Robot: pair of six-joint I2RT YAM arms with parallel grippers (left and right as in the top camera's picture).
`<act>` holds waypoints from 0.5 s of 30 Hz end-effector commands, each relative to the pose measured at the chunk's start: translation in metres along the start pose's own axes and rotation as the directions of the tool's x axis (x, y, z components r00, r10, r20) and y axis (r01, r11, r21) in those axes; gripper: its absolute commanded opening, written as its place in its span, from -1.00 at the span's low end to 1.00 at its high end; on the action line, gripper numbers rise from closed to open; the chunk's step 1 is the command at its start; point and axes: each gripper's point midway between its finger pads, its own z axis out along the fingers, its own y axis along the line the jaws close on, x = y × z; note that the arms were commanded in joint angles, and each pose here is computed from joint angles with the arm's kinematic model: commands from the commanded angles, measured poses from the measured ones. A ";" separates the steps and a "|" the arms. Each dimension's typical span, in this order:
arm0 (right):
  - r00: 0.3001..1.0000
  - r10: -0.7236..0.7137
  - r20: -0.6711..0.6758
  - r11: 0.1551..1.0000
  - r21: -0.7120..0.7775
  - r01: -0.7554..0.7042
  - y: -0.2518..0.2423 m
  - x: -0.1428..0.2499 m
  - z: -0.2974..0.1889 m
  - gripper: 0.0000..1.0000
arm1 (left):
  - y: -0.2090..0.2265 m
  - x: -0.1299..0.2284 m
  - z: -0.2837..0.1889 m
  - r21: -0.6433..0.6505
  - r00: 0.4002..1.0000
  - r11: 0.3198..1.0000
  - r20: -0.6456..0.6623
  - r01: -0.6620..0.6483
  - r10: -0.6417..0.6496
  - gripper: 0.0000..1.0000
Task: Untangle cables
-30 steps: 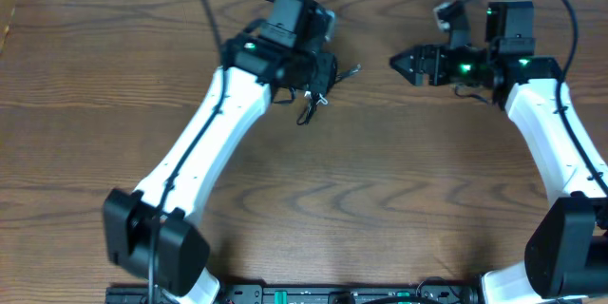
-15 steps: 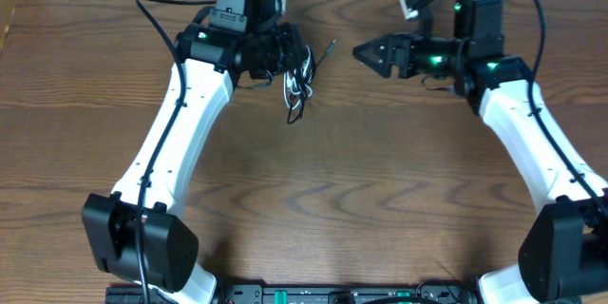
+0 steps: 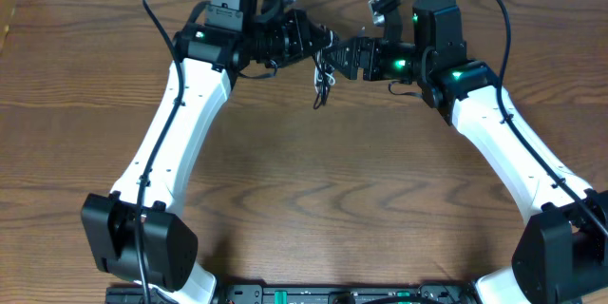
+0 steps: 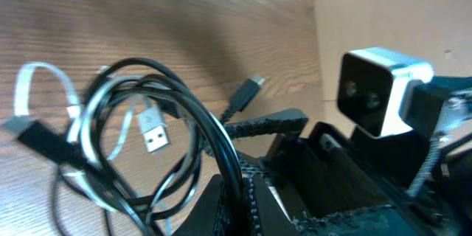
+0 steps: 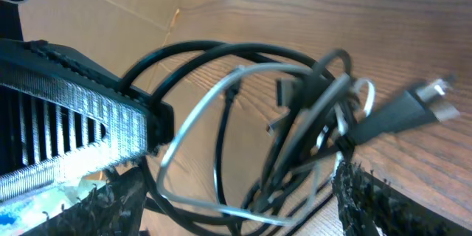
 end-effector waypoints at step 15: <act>0.996 0.024 0.084 0.997 0.075 -0.030 -0.008 -0.018 0.002 0.44 | -0.043 0.015 -0.009 0.235 0.992 0.971 -0.124 0.048 -0.019 -0.85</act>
